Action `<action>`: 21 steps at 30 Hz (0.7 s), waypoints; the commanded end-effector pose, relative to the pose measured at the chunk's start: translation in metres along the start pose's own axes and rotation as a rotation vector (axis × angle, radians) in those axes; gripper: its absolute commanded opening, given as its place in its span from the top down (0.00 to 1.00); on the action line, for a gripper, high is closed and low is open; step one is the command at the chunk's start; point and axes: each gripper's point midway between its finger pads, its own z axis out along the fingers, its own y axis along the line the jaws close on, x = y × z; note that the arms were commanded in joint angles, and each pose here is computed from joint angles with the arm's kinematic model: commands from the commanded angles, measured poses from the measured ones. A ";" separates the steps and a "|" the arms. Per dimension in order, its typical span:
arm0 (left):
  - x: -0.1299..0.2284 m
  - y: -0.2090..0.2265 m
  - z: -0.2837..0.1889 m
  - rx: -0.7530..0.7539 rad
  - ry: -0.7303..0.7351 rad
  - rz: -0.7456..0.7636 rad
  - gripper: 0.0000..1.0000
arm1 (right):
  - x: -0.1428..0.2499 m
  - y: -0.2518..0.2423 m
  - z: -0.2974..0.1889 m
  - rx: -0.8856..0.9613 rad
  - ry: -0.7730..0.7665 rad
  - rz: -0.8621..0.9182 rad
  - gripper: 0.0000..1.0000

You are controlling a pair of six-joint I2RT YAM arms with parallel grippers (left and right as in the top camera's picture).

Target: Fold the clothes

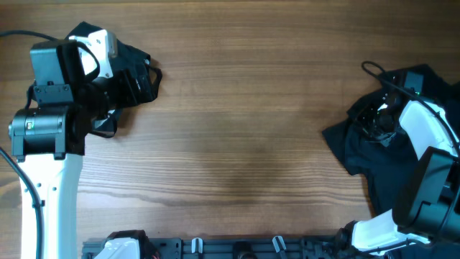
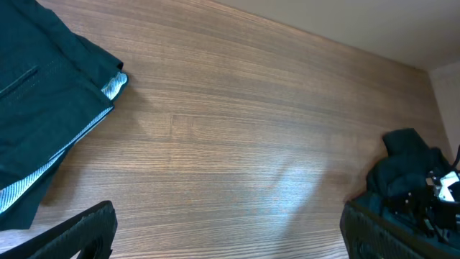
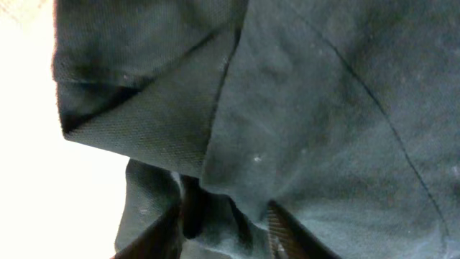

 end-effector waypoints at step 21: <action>-0.059 -0.035 -0.081 0.075 -0.388 0.128 0.01 | 0.058 0.252 -0.312 -0.826 -0.434 -0.640 0.96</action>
